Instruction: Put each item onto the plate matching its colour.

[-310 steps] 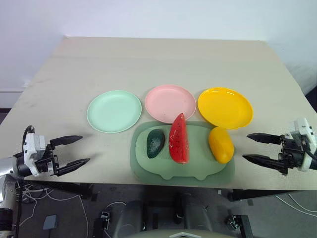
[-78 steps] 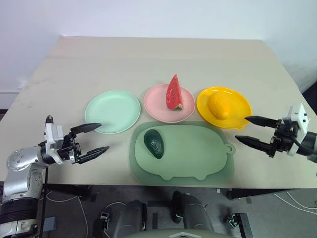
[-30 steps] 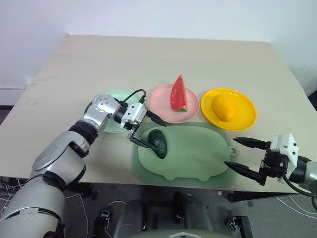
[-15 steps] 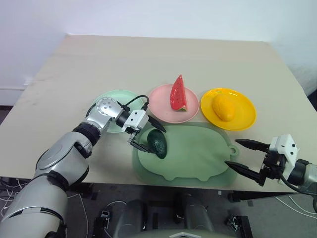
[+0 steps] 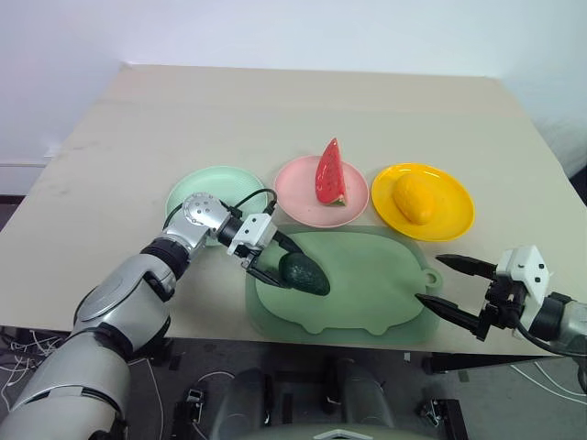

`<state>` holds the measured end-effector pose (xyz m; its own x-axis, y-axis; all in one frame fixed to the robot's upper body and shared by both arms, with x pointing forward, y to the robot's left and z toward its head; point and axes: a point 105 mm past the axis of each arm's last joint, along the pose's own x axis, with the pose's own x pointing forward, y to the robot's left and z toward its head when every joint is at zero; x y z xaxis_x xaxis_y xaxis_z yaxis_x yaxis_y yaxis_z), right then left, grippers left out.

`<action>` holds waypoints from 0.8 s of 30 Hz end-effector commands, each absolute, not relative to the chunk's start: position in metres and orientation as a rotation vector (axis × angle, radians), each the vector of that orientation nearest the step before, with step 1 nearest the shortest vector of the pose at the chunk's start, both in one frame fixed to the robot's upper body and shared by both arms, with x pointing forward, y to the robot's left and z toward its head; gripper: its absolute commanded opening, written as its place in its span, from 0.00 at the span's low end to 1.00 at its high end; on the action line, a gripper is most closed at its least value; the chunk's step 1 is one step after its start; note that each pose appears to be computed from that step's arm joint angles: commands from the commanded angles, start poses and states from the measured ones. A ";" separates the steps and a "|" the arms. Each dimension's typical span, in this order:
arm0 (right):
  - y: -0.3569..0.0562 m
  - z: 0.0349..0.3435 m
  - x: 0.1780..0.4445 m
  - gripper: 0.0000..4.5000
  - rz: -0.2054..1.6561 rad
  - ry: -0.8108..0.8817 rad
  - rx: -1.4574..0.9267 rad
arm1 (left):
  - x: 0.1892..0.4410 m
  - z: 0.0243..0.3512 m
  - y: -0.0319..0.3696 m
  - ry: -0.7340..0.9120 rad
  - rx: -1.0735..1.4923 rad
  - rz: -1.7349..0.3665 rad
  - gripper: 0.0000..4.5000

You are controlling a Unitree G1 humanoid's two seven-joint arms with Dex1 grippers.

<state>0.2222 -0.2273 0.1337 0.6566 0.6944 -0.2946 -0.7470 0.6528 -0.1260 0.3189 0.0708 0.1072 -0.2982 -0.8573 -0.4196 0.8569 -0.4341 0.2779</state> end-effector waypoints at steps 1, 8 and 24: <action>-0.223 0.140 0.224 1.00 0.829 0.195 -0.252 | 0.318 0.114 0.068 -0.051 0.599 -1.918 0.66; -0.222 0.139 0.227 1.00 0.828 0.189 -0.247 | 0.325 0.128 0.071 -0.078 0.567 -1.875 0.66; -0.225 0.136 0.234 1.00 0.807 0.168 -0.227 | 0.367 0.199 0.194 -0.119 0.452 -1.319 0.66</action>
